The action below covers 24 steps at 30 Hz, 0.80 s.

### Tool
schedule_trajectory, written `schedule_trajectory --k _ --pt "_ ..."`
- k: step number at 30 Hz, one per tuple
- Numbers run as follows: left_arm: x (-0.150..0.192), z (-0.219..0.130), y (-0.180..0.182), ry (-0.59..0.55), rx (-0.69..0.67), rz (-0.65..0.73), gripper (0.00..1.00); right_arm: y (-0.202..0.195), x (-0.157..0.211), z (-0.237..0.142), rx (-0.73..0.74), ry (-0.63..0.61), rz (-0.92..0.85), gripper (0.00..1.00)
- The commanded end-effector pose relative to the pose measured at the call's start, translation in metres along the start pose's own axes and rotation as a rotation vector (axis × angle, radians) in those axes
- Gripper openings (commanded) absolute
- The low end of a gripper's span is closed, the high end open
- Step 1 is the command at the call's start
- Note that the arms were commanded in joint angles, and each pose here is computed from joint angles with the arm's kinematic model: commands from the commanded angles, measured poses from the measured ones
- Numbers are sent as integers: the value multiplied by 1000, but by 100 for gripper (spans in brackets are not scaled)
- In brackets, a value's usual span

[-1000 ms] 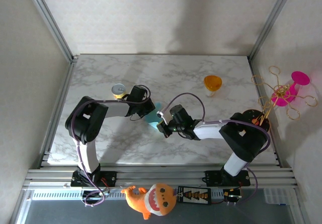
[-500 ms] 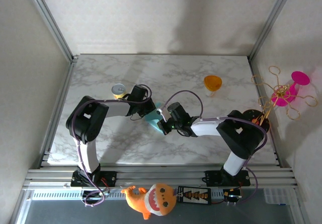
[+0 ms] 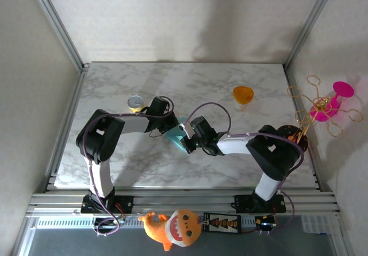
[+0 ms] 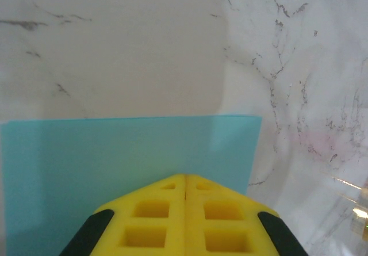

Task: Fold a paper plane with a square sheet of paper (pick it up from the middle)
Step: Third fold the triangle at the center of the table.

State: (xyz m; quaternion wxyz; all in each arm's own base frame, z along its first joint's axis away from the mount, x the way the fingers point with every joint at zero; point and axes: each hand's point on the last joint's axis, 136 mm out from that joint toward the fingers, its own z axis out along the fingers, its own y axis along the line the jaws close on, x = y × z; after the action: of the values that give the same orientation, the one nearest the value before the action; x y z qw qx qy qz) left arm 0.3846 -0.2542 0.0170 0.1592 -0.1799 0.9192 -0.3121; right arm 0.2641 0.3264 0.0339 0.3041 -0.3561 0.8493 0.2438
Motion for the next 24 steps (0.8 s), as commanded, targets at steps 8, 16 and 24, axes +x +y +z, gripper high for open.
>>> schedule_trajectory --k 8,16,24 --pt "24 13 20 75 -73 11 0 -7 -1 5 29 14 20 3" --pt "25 13 20 77 -74 12 0 -10 1 6 43 24 23 3" --pt "25 13 19 77 -72 13 0 -10 2 8 46 33 25 3"
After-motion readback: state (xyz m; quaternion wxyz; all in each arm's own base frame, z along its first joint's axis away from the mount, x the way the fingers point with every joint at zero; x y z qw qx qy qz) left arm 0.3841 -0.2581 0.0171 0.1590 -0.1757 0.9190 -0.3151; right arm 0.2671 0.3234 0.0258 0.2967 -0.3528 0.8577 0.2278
